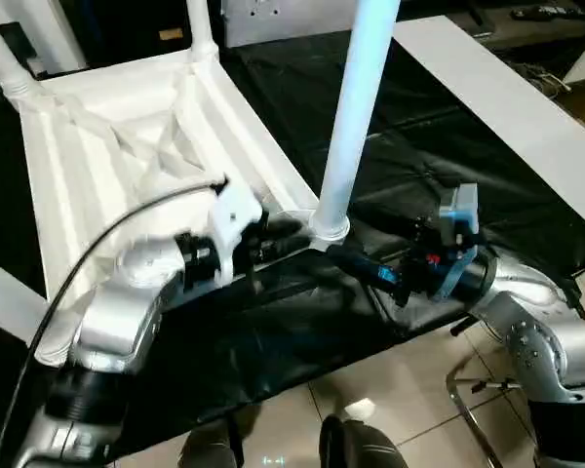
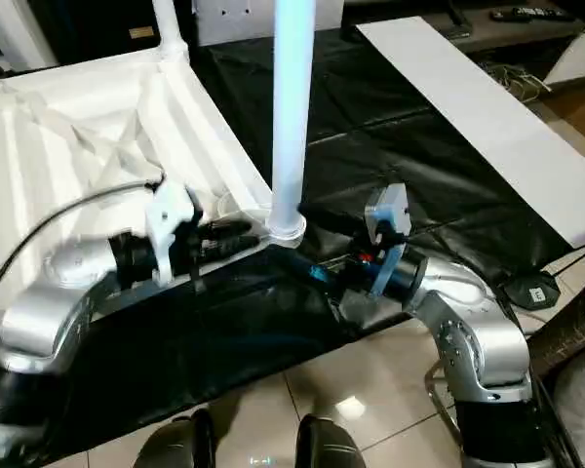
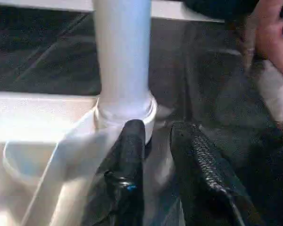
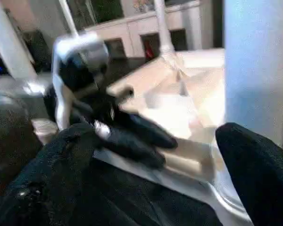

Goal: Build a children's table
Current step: Rotate leg to tighten

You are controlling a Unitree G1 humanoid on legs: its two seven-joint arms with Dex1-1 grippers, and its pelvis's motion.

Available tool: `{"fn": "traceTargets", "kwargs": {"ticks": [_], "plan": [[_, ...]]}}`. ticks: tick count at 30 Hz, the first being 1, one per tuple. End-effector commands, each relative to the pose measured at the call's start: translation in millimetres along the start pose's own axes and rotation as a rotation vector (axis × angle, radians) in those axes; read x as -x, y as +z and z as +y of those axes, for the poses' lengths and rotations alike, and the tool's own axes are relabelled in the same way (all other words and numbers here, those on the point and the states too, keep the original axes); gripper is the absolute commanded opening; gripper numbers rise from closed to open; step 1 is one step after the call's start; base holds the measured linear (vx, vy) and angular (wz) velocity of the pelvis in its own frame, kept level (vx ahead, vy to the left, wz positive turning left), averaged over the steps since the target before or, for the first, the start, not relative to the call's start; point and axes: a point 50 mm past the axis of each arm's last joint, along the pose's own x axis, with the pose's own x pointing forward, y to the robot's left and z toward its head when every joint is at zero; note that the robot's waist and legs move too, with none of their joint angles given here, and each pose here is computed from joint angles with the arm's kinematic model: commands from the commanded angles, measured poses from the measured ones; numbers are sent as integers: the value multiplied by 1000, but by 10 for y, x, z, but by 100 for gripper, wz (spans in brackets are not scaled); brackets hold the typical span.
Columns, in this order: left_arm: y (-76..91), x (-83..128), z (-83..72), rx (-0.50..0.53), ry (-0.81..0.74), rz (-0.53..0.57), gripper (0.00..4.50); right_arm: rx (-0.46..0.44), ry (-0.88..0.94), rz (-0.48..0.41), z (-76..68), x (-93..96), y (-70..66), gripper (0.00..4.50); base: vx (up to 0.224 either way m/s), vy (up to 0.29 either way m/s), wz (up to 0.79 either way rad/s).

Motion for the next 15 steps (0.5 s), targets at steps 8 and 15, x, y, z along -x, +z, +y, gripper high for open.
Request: {"fn": "traceTargets", "kwargs": {"ticks": [8,15], "plan": [[-197,323,-354,83,50,45,199,26,-21,-132,43,-252,240,450,0,0,0],[-258,496,-652,171,119,20,255,29,-182,-106,-59,-372,129,450,0,0,0]]}}
